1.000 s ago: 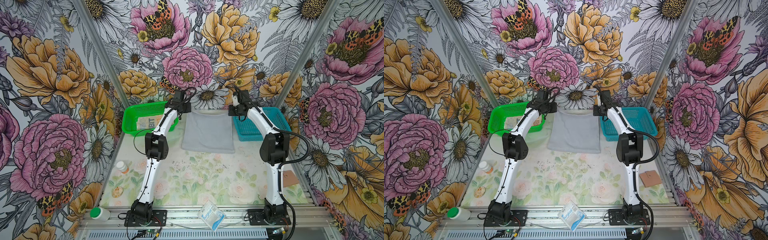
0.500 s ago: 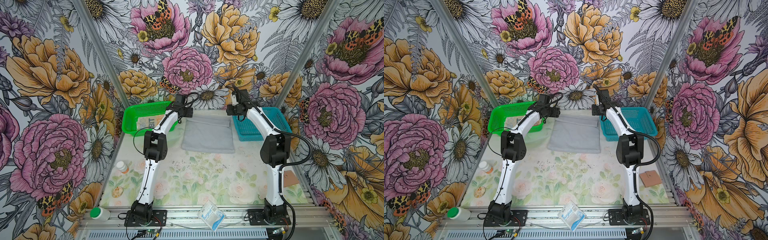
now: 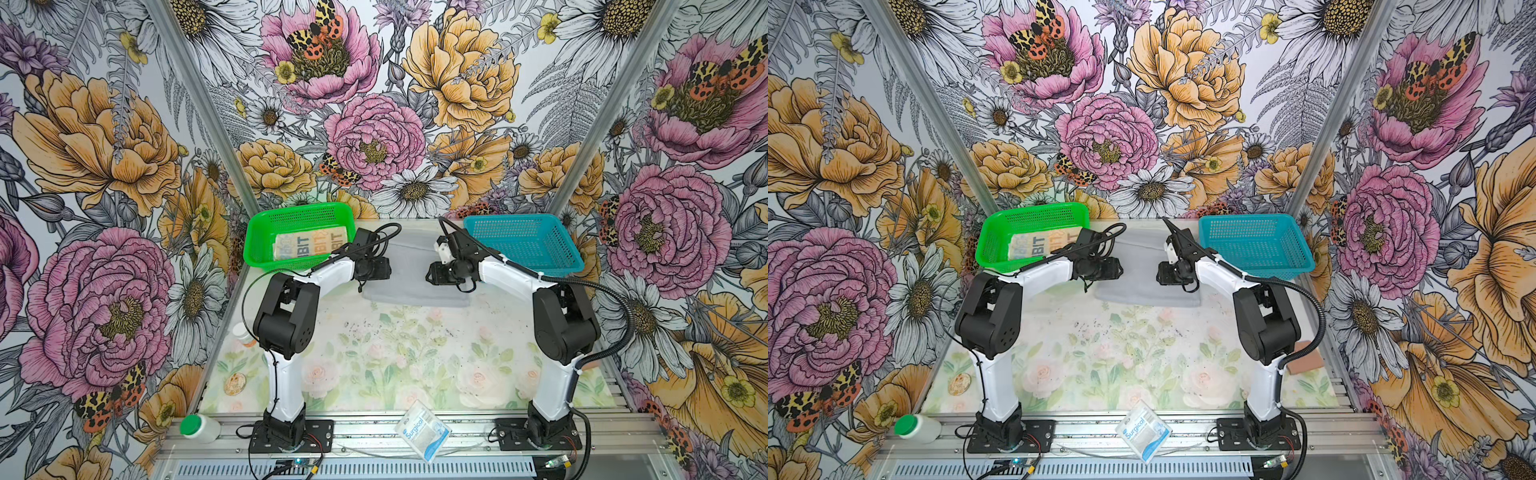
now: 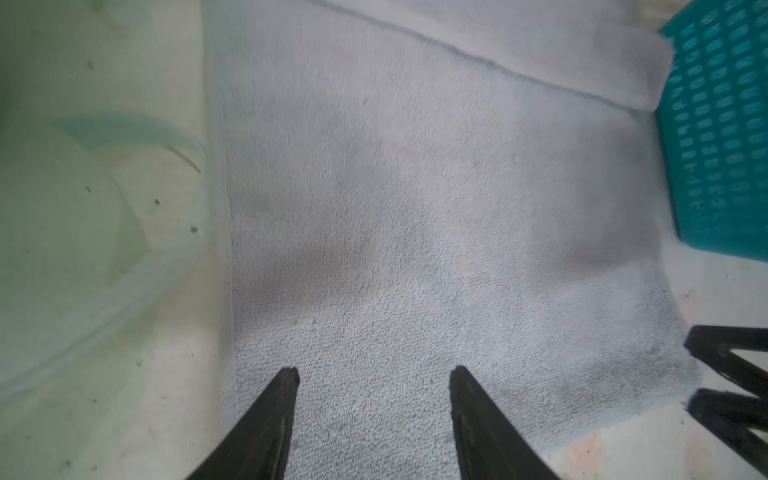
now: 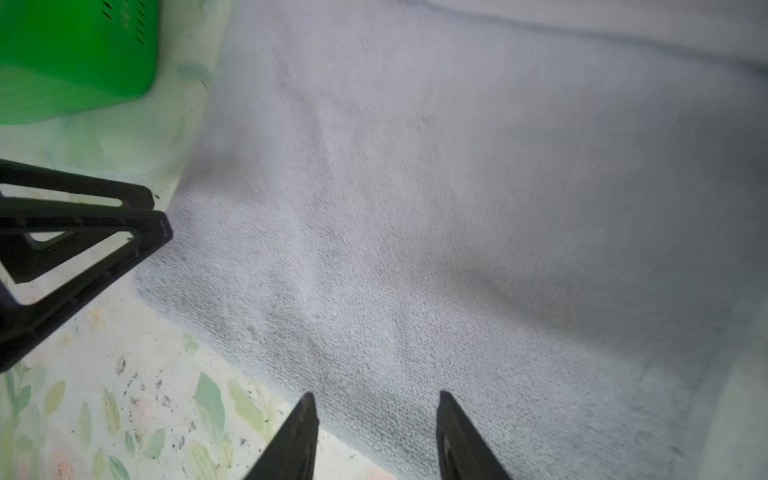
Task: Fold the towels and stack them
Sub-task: 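Move both grippers back to the folded towel's near edge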
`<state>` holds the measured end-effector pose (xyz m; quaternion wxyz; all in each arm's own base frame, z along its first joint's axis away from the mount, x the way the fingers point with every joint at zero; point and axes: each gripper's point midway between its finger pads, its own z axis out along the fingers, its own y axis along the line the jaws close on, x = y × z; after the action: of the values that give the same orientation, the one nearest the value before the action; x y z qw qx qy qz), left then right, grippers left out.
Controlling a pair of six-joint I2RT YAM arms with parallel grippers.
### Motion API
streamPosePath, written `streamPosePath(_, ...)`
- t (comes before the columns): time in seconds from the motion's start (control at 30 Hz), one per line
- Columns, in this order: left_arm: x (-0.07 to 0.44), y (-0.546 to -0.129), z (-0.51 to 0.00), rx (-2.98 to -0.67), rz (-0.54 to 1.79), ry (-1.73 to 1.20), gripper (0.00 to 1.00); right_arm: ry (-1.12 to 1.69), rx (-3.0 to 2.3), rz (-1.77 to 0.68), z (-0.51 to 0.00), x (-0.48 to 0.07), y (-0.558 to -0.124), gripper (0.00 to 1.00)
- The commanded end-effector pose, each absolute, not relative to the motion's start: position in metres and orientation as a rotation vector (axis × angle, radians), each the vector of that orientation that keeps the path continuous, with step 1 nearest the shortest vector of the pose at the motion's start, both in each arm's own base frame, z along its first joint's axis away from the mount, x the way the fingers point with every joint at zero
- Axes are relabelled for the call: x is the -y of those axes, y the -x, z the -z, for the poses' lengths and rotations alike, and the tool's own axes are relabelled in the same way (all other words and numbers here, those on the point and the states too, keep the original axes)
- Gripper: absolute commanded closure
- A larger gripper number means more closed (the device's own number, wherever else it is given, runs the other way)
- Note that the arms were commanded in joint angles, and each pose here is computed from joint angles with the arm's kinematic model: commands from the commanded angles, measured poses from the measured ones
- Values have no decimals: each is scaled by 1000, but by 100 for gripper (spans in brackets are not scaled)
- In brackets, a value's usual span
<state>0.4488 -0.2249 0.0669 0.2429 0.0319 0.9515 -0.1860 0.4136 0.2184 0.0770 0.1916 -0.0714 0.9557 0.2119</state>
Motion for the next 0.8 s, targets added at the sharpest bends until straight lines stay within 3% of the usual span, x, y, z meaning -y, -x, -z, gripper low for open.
streamPosePath(0.0,242,-447,-72,-2554,598,-55,40,158,-2578,-676,-96,-225,-427,52)
streamPosePath(0.4,210,-350,-15,-2769,398,85,37,169,-2693,-716,-63,-217,-375,52)
streamPosePath(0.77,201,-279,-23,-2788,410,97,35,127,-2770,-788,-54,-200,-300,54)
